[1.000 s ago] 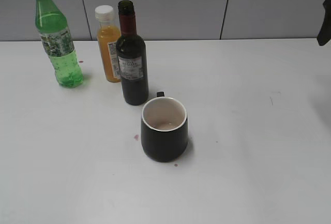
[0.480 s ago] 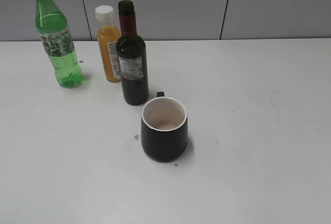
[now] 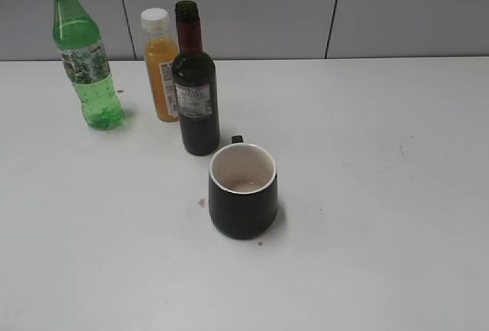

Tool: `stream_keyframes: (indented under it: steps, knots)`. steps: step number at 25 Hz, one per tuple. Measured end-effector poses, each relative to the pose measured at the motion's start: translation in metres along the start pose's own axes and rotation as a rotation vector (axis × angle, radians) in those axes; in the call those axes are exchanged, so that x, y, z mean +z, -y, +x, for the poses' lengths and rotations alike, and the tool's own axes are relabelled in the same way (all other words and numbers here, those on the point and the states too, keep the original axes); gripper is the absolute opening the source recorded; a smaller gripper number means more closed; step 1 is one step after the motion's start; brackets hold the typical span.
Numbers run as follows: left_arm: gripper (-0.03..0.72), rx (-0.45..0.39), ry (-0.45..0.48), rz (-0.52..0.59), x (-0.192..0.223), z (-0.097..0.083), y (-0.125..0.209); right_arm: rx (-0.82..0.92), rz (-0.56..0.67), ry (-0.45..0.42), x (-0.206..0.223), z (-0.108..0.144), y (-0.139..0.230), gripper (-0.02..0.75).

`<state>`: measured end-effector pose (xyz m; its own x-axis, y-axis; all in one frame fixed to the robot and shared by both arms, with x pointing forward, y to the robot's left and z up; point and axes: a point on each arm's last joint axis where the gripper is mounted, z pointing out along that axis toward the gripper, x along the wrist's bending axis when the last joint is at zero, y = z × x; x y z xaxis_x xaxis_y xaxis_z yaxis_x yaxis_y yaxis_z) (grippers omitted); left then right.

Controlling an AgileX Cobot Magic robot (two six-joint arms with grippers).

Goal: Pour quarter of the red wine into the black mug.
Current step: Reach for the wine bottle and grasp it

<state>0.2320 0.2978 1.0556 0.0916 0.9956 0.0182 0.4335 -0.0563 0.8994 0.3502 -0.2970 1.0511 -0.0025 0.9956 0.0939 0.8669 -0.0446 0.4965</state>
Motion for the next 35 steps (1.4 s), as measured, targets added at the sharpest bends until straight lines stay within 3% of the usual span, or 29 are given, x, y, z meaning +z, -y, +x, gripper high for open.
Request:
stream_keyframes:
  steps: [6,17,35]
  knots:
    - [0.589,0.0,0.0,0.0,0.0,0.0,0.0,-0.018,-0.178,0.008,-0.006,0.002,0.051,0.591]
    - [0.589,0.0,0.0,0.0,0.0,0.0,0.0,-0.065,-0.602,0.022,-0.04,0.008,0.093,0.59]
    - [0.589,0.0,0.0,0.0,0.0,0.0,0.0,-0.078,-0.62,0.001,-0.042,0.009,0.095,0.59]
